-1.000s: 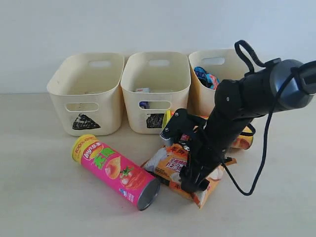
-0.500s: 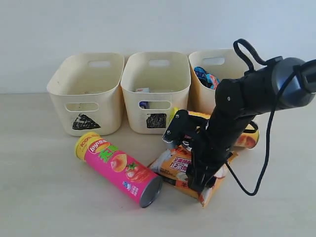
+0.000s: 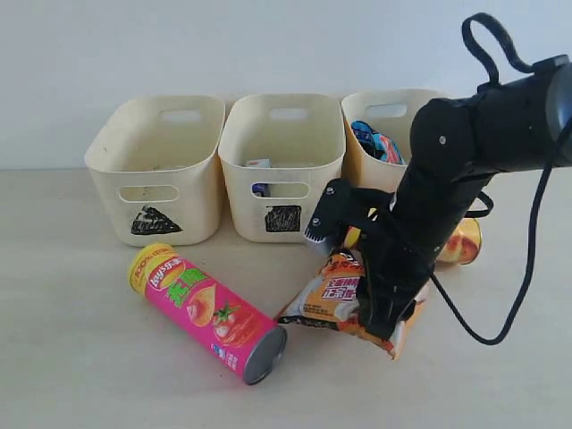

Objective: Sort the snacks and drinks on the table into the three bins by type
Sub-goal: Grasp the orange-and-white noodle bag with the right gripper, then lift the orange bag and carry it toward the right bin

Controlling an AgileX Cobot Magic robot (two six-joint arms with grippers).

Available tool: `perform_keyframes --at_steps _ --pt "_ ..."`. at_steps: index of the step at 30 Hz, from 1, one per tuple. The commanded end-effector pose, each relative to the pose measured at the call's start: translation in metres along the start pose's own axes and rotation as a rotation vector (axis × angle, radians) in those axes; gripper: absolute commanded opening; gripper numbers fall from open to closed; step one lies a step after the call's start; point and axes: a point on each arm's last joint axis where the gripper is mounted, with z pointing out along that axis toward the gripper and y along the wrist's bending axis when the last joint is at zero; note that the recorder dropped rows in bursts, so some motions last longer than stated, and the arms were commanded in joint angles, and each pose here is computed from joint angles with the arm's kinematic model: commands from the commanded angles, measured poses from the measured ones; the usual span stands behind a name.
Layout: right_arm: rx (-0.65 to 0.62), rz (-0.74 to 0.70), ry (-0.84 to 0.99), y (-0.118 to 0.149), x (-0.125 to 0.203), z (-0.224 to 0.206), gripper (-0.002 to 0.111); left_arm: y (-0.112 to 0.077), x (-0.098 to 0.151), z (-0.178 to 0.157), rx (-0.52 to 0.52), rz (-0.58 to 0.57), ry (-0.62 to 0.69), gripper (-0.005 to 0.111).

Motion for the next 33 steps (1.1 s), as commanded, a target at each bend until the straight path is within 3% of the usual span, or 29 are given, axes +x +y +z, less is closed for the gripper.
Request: perform_keyframes --at_steps 1,7,16,25,29,33 --pt "0.000 -0.033 -0.001 0.002 0.001 -0.013 0.000 0.000 0.000 0.000 -0.004 -0.009 -0.008 0.004" --pt "-0.034 -0.057 0.004 0.006 0.001 -0.019 0.000 0.000 0.000 0.000 -0.004 -0.009 -0.008 0.004" --pt "0.042 -0.029 -0.110 -0.005 -0.021 -0.065 0.000 0.000 0.000 0.000 -0.004 -0.009 -0.008 0.004" --pt "-0.029 -0.019 -0.235 0.000 -0.038 -0.095 0.000 0.000 0.000 0.000 -0.004 -0.009 -0.008 0.004" --pt "-0.105 -0.072 -0.253 0.014 -0.045 -0.095 0.000 0.000 0.000 0.000 -0.004 -0.009 -0.008 0.004" --pt "-0.101 -0.147 -0.278 0.032 -0.061 -0.094 0.000 0.000 0.000 0.000 -0.004 -0.009 -0.008 0.004"
